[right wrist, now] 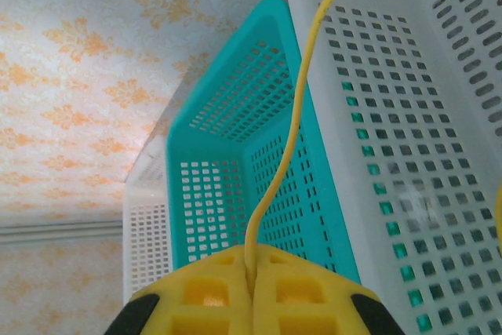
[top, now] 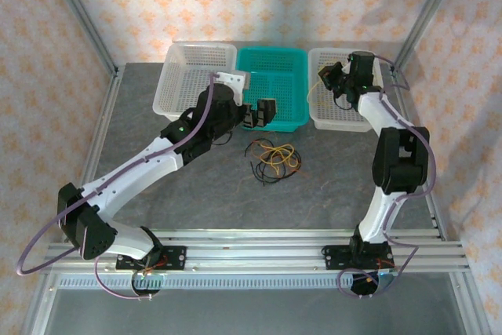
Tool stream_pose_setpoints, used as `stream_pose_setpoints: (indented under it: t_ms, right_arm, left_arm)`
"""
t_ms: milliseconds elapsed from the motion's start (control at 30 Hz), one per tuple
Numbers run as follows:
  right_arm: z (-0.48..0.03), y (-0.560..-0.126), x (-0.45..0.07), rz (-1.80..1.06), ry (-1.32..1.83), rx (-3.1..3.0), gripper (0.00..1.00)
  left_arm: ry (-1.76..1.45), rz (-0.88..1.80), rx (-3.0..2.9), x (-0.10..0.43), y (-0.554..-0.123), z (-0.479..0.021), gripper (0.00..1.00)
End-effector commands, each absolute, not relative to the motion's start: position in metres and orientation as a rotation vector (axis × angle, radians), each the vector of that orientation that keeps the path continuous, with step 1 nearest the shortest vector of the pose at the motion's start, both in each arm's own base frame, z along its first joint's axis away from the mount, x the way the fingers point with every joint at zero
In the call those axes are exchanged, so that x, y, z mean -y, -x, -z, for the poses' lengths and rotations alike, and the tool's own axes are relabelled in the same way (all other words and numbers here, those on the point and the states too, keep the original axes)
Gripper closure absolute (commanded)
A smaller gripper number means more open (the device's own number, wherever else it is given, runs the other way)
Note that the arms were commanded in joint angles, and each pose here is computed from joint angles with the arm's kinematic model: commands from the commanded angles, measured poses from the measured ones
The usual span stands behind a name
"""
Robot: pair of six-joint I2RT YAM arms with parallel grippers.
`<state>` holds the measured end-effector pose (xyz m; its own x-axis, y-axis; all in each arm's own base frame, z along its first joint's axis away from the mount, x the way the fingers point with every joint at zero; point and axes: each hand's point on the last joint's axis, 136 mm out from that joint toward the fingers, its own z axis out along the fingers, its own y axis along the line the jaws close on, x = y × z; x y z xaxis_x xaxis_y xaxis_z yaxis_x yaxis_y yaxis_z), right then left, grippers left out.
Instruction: Untangle the cables
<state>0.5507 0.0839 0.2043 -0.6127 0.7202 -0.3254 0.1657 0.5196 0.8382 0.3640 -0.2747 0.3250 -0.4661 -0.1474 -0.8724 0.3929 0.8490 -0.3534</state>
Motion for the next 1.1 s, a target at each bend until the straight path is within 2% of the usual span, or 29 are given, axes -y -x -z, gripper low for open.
stream_pose_setpoints:
  t_ms: [0,467,767,967,1067]
  right_arm:
    - [-0.221,-0.571,-0.081,-1.112,-0.727,-2.012,1.00]
    - [-0.159,-0.607,-0.017,-0.853,-0.802,-2.121,1.00]
    - [-0.117,-0.613,-0.004,-0.684,-0.755,-2.229,1.00]
    - [-0.116,-0.613,-0.005,-0.672,-0.719,-2.245,0.82]
    - [-0.129,-0.614,-0.008,-0.691,-0.685,-2.235,0.67]
  left_arm:
    - [-0.157,0.645,-1.959,0.279,-0.366,-0.318,0.01]
    - [-0.170,0.614,-2.006,0.279,-0.367,-0.300,0.01]
    - [-0.159,0.626,-2.044,0.287,-0.372,-0.281,0.01]
    - [-0.122,0.653,-2.100,0.288,-0.369,-0.244,0.01]
    - [-0.114,0.653,-2.130,0.288,-0.365,-0.228,0.01]
